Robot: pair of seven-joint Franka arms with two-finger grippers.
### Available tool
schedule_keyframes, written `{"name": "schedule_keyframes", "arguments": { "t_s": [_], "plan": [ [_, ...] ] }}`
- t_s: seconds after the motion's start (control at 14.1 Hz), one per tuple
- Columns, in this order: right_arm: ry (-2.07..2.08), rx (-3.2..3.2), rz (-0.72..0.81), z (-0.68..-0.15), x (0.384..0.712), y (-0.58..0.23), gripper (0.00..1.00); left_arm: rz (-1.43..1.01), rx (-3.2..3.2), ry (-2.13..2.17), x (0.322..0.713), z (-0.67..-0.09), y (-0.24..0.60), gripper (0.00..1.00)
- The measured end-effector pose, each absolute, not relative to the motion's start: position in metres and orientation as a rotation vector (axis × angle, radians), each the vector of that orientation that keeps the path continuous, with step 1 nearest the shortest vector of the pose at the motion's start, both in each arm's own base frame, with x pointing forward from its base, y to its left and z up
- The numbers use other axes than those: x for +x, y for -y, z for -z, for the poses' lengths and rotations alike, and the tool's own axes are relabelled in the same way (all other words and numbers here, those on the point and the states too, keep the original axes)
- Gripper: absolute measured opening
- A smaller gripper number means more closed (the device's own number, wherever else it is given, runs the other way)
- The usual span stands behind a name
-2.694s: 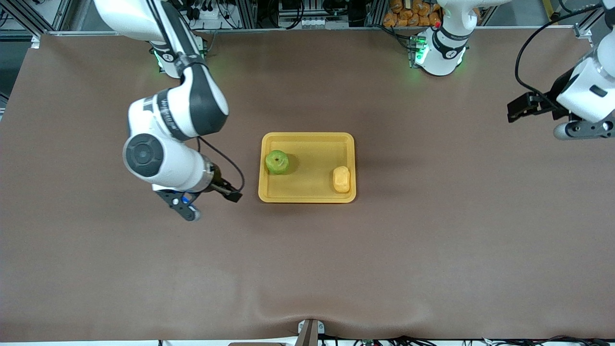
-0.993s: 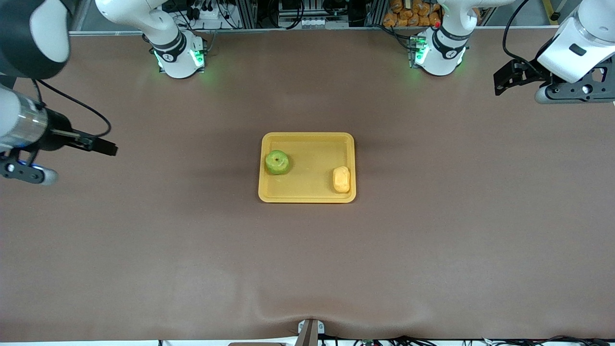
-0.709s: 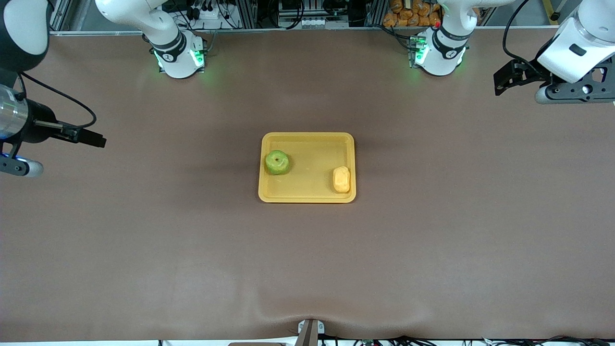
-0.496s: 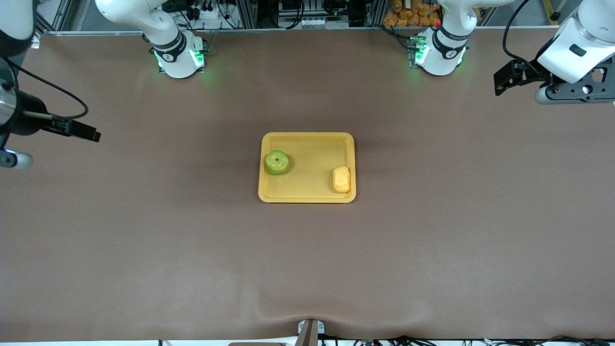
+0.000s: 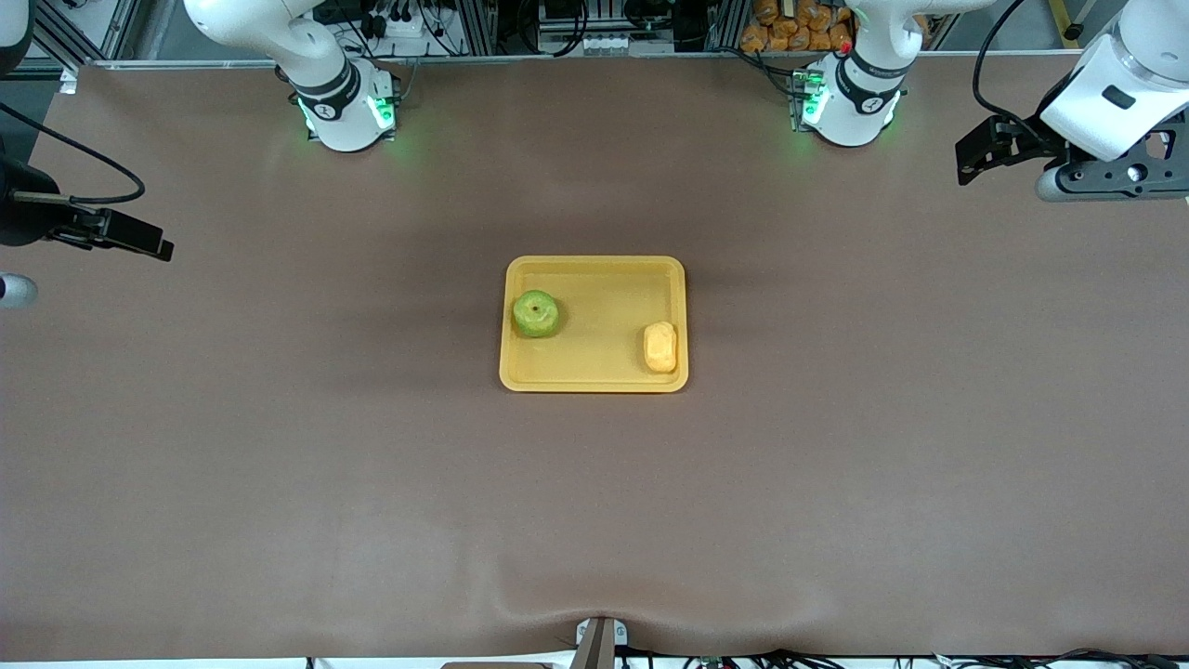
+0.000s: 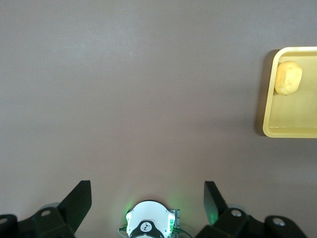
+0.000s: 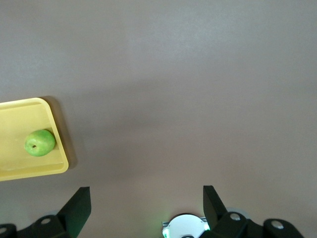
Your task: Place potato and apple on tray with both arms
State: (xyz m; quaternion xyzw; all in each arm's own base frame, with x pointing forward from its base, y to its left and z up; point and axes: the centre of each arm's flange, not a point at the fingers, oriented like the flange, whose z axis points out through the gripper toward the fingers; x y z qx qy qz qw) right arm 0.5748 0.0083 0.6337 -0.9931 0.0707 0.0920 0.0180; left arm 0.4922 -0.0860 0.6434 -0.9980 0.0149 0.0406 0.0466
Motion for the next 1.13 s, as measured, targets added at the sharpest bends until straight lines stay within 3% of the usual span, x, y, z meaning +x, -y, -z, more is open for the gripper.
{"name": "schedule_keyframes", "arguments": {
  "t_s": [0.64, 1.13],
  "plan": [
    [-0.182, -3.024, -0.204, -0.641, 0.58, 0.091, 1.0, -0.124, -3.046, -0.038, 0.493, -0.644, 0.083, 1.0],
    [-0.066, -3.081, -0.152, -0.657, 0.55, 0.07, 1.0, -0.124, -3.046, -0.037, 0.493, -0.643, 0.083, 1.0]
  ]
}}
